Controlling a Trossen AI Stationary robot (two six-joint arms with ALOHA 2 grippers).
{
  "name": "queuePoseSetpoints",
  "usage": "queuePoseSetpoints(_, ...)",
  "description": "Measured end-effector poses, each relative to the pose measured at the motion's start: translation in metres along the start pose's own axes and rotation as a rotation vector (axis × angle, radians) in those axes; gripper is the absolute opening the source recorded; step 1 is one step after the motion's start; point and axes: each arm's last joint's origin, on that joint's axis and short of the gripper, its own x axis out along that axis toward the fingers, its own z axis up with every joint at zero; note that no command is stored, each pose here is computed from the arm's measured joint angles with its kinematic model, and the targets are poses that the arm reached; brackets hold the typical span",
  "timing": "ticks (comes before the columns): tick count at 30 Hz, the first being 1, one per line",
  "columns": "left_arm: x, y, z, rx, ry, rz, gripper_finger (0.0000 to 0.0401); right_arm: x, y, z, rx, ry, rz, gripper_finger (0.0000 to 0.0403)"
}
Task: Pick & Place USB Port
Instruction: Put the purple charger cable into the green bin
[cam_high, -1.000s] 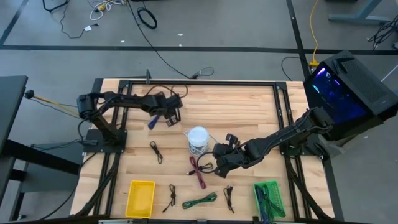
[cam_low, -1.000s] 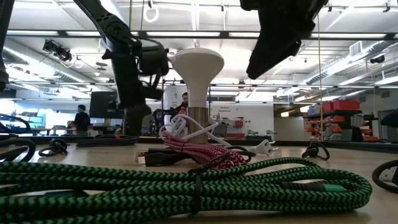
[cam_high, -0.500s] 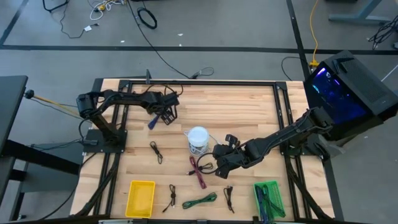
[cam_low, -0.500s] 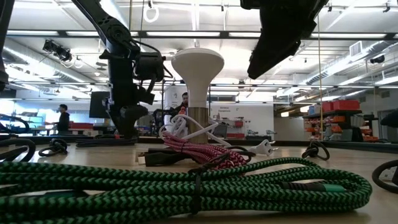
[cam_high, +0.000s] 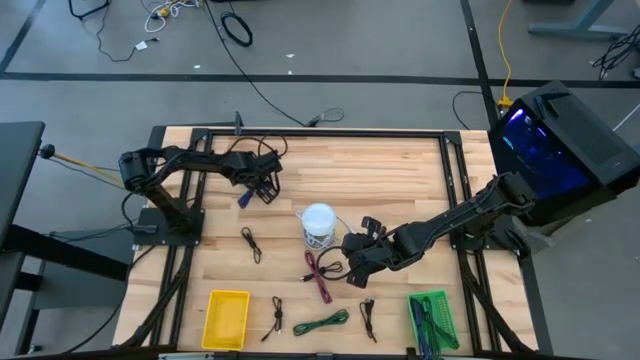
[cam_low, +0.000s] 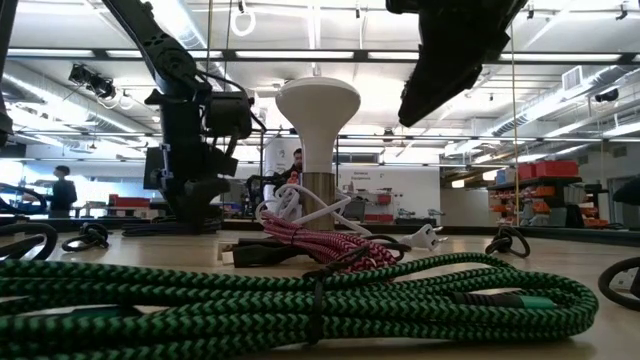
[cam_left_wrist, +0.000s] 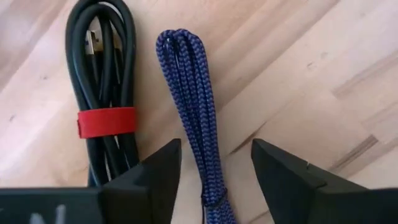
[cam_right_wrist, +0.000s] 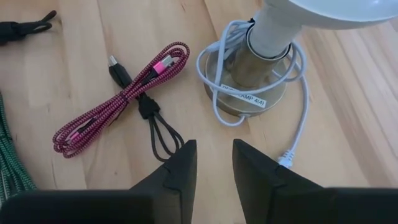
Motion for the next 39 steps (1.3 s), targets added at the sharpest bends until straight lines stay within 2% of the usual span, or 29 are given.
queuePoseSetpoints(3,-0.001,-0.002,0.003,0.000,-0.003,-0.036,0.0132,0.000,0.000,0.000,-0.001,-0.004,0.002,0.0103)
queuePoseSetpoints(6,-0.005,-0.004,0.009,0.052,-0.010,-0.054,0.0035,0.000,0.000,0.001,0.001,-0.007,0.004,0.0103)
queuePoseSetpoints(7,-0.006,-0.004,0.011,0.057,-0.012,-0.056,0.0023,0.000,0.000,0.001,0.001,-0.007,0.004,0.0103)
queuePoseSetpoints(13,-0.016,-0.005,0.025,0.116,-0.059,-0.050,0.0019,0.000,0.001,0.001,0.003,-0.012,0.007,0.0103)
queuePoseSetpoints(17,-0.041,-0.007,0.043,0.141,-0.159,-0.103,0.0019,0.000,-0.001,0.002,0.003,-0.017,-0.002,0.0103)
queuePoseSetpoints(20,-0.071,-0.007,0.055,0.180,-0.266,-0.136,0.0019,0.001,-0.003,0.003,0.002,-0.017,-0.007,0.0103)
queuePoseSetpoints(26,-0.155,0.011,0.068,0.202,-0.585,-0.226,0.0019,0.003,-0.009,0.011,0.015,-0.066,-0.031,0.0103)
queuePoseSetpoints(29,-0.195,0.022,0.061,0.204,-0.804,-0.375,0.0019,0.000,-0.014,0.018,0.023,-0.128,-0.062,0.0103)
queuePoseSetpoints(32,-0.222,0.029,0.046,0.250,-0.971,-0.550,0.0018,-0.004,-0.022,0.029,0.046,-0.210,-0.091,0.0103)
queuePoseSetpoints(35,-0.236,0.034,0.031,0.296,-1.079,-0.672,0.0018,-0.013,-0.032,0.042,0.059,-0.297,-0.098,0.0103)
queuePoseSetpoints(39,-0.238,0.033,0.014,0.310,-1.178,-0.762,0.0018,-0.028,-0.046,0.060,0.070,-0.430,-0.090,0.0103)
